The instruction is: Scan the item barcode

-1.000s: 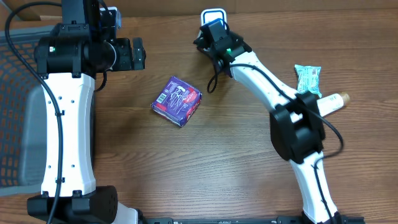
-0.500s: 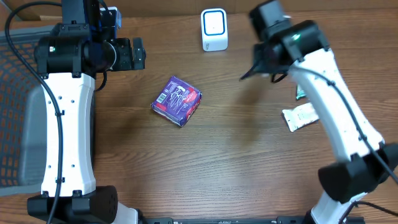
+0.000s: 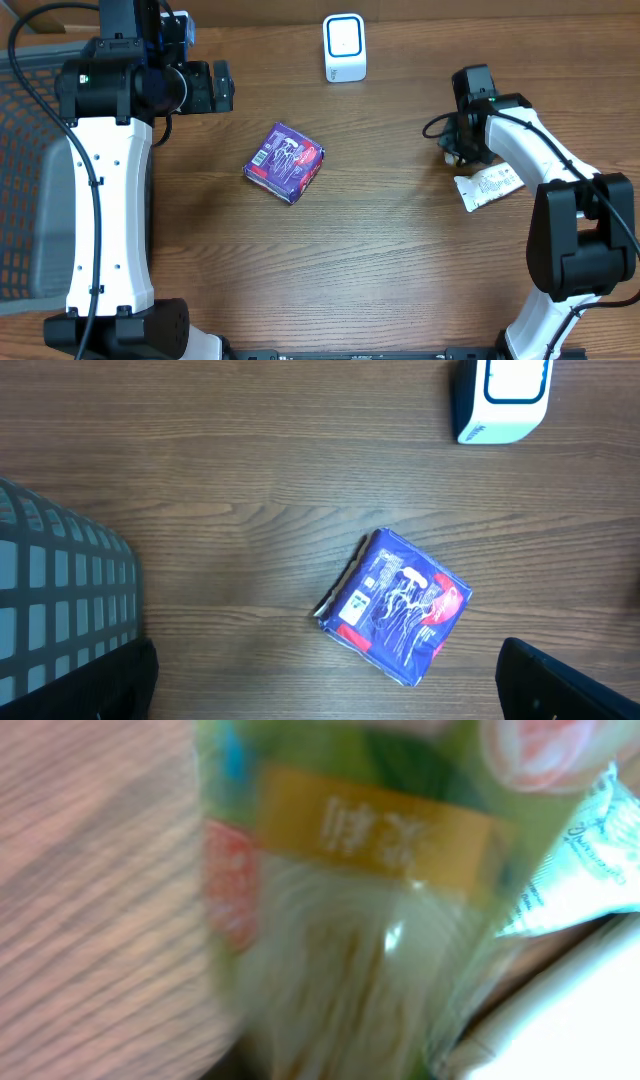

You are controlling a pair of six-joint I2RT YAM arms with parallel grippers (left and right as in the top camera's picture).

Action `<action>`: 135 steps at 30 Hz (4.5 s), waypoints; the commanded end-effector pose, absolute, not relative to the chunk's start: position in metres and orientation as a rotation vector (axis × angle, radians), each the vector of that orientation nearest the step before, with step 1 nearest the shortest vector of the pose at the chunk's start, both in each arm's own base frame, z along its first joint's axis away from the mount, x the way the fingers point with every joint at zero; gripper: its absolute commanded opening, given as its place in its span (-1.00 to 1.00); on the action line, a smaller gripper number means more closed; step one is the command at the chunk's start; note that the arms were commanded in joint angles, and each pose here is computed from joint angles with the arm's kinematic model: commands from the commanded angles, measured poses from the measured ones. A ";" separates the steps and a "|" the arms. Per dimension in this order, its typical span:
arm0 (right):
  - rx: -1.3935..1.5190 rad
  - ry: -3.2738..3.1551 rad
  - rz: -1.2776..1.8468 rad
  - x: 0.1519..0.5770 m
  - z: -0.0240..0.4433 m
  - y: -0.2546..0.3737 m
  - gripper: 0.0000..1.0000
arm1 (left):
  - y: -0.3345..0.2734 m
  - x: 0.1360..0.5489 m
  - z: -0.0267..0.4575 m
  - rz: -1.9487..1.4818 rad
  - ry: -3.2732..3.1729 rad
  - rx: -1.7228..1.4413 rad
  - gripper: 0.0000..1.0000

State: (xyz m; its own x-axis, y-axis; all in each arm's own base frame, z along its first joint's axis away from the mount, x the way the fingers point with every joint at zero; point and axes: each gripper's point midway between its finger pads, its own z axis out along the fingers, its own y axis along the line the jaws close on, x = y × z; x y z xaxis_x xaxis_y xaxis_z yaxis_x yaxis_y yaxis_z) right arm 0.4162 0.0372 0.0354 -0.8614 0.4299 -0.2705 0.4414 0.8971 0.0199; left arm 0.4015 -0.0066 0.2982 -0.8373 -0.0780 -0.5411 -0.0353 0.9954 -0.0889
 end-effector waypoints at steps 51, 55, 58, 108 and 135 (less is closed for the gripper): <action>-0.440 3.012 0.625 0.337 0.066 0.331 -0.49 | -0.007 0.403 0.300 -0.101 2.555 -0.051 0.99; -0.693 2.923 0.608 0.351 0.100 0.310 0.29 | -0.007 0.403 0.300 -0.101 2.555 -0.051 0.99; -0.816 2.820 0.586 0.374 0.120 0.294 0.54 | -0.007 0.403 0.300 -0.101 2.555 -0.051 0.99; -1.105 2.862 0.568 0.392 0.089 0.249 0.69 | -0.007 0.403 0.300 -0.101 2.555 -0.051 0.99; -1.391 2.740 1.022 0.346 0.019 0.325 -0.21 | -0.007 0.403 0.300 -0.101 2.555 -0.051 0.99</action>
State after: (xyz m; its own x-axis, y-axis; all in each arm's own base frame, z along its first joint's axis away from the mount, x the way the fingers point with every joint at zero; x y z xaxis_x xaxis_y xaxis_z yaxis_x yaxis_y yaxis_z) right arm 0.3450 0.3345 0.0259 -0.5936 -0.7750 -0.2167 -0.7378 0.4165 0.5312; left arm 0.4015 -0.0066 0.2982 -0.8373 -0.0780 -0.5411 -0.0353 0.9954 -0.0889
